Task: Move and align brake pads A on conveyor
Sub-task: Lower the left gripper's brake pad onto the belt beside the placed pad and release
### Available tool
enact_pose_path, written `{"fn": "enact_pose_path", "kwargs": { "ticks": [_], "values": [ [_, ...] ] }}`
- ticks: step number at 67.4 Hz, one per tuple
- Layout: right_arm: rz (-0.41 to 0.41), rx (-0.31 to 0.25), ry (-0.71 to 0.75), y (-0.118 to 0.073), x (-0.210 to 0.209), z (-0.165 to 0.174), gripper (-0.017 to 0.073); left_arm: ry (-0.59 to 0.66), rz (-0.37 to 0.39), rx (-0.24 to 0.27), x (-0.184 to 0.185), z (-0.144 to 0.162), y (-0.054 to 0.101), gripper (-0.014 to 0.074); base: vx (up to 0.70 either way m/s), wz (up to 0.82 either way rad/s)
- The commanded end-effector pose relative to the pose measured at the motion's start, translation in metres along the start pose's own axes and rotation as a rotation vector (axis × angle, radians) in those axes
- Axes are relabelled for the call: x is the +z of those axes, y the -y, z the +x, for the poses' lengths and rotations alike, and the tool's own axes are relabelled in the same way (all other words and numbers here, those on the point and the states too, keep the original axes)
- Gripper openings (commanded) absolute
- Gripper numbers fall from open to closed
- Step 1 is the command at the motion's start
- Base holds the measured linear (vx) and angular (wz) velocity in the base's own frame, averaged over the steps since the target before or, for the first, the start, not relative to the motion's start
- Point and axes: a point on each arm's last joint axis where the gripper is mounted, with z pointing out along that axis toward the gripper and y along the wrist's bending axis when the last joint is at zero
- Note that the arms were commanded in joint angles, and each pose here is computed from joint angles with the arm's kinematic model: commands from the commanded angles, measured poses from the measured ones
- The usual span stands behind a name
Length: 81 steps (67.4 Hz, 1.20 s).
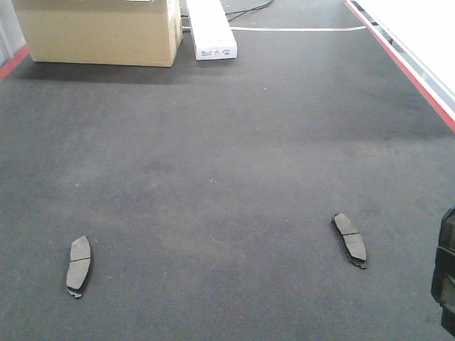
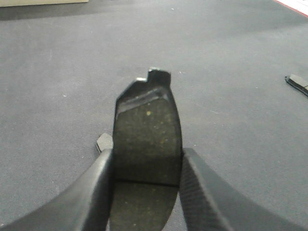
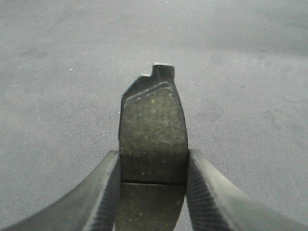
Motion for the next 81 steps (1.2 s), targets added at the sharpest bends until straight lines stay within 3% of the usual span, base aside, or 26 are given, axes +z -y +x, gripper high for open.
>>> {"fn": "enact_pose_path", "kwargs": {
  "ticks": [1, 73, 81],
  "values": [
    [-0.004, -0.018, 0.111, -0.0005, -0.004, -0.0171, -0.0004, 0.11, 0.017, 0.001, -0.0037, -0.0163, 0.0018, -0.0006, 0.03, 0.02],
    [-0.004, -0.018, 0.106, -0.0004, -0.0039, -0.0167, -0.0004, 0.111, 0.018, 0.001, -0.0037, -0.0164, 0.0018, -0.0006, 0.0, 0.0],
    [-0.004, -0.018, 0.106, -0.0004, -0.0039, -0.0167, -0.0004, 0.101, 0.022, -0.048, -0.0005, -0.0203, 0.0026, -0.0003, 0.0, 0.0]
  ]
}}
